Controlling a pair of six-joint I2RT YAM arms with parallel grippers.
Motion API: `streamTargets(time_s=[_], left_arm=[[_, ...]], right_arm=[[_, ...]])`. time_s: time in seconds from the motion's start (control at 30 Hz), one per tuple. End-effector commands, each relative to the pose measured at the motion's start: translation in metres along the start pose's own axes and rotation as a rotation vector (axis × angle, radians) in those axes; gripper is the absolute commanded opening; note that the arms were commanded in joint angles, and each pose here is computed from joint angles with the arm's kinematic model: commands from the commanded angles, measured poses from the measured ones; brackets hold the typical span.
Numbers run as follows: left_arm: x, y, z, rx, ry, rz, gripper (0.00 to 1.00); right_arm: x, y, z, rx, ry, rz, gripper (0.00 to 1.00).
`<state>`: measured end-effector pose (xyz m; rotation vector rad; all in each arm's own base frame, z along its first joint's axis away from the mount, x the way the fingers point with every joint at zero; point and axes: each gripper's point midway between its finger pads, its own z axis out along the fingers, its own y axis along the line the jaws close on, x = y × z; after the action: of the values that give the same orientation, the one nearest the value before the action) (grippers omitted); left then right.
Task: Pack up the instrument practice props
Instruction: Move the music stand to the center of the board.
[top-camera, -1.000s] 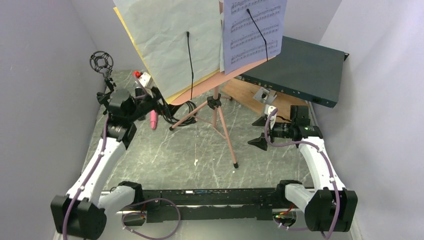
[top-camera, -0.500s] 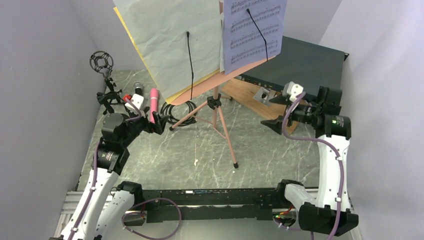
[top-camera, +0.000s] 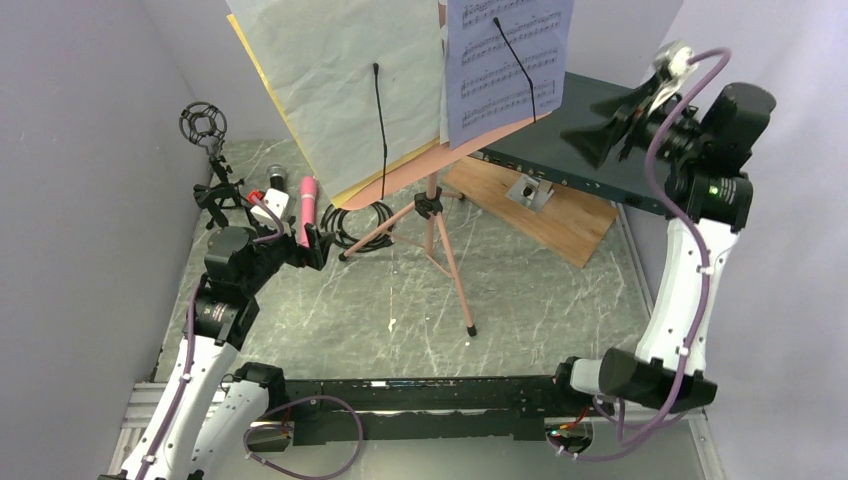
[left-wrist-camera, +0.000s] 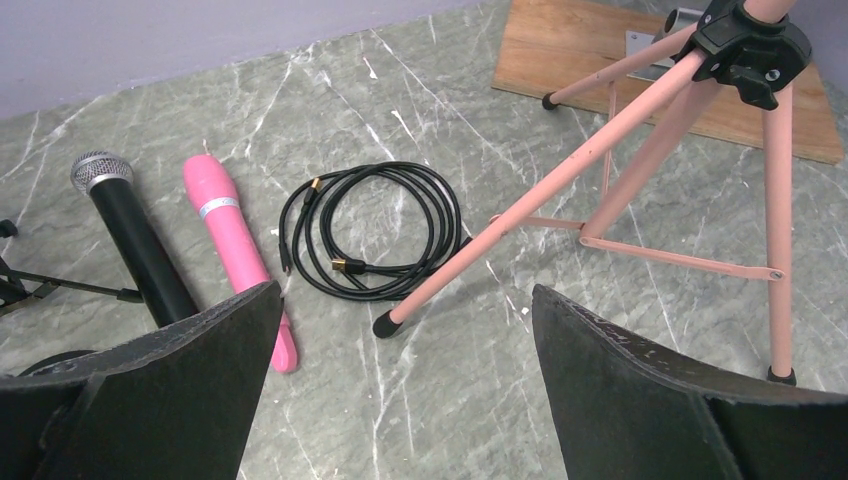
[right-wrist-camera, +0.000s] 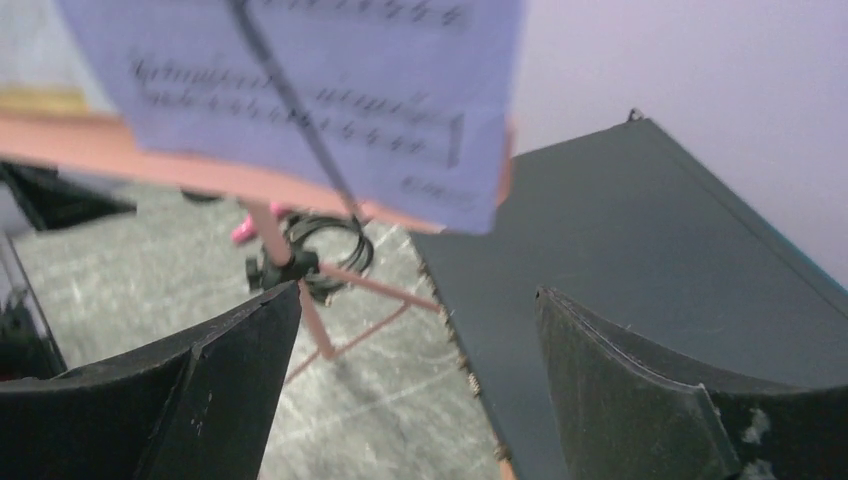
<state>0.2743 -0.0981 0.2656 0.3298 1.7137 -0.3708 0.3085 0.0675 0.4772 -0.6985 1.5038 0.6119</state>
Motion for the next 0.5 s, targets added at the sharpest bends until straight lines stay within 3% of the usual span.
streamTargets(time_s=[0.0,0.23,0.47], left_arm=[[-0.008,0.0,-0.002,0.0,-0.023,0.017,0.99],[-0.009,0.0,-0.002,0.001,-0.027,0.017,0.99],[-0.008,0.002,-0.002,-0.006,-0.025,0.015,1.0]], right_arm=[[-0.06,-0.022,0.002,0.063,-0.146,0.129,0.88],[-0.093,-0.038,0.01,0.045,-0.218,0.217,0.85],[-0.094,-0.041,0.024,0.002,-0.216,0.274,0.84]])
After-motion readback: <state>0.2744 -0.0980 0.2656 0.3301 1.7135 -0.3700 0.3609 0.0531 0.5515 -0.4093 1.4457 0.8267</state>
